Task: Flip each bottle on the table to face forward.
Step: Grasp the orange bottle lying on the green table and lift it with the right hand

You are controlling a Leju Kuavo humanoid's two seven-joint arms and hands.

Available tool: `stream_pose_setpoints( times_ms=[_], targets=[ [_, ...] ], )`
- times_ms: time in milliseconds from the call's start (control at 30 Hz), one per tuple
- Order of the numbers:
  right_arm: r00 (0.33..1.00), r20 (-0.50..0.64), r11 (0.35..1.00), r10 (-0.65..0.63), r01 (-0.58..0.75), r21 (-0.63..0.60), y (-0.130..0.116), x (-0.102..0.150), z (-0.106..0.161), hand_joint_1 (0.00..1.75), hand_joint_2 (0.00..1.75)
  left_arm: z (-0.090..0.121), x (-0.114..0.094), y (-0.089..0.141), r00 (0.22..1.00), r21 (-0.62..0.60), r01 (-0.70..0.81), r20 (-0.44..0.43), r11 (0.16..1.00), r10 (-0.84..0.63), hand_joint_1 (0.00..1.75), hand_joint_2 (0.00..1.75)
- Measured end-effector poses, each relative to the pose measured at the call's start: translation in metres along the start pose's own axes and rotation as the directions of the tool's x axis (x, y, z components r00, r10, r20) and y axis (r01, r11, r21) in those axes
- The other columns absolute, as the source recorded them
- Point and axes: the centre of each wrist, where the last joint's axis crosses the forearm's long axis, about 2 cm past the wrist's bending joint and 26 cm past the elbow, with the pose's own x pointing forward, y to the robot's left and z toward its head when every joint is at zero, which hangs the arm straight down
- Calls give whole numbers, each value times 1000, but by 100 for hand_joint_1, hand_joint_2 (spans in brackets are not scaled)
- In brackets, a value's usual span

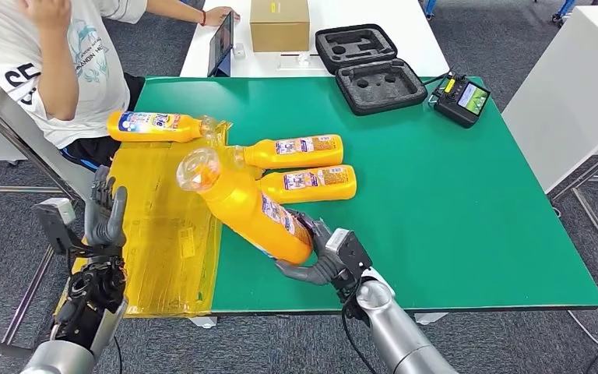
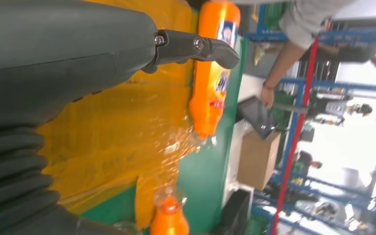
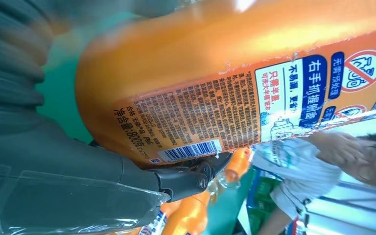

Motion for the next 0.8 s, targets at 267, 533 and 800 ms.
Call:
stream_pose_setpoints(
  times_ms=[267, 533, 800],
  targets=[
    [994, 73, 993, -81, 86, -75, 2, 9, 0, 175, 175, -2, 4, 24, 982, 128, -187, 18, 974, 187, 0, 175],
    [990, 104, 973, -92, 111, -204, 0, 11, -2, 175, 175, 12, -1, 15, 980, 19, -195, -37, 981, 196, 0, 175],
    [994, 50, 906, -94, 107, -409, 7, 1, -5, 175, 175, 69, -4, -50, 986, -329, -136, -138, 934, 95, 0, 175]
  ],
)
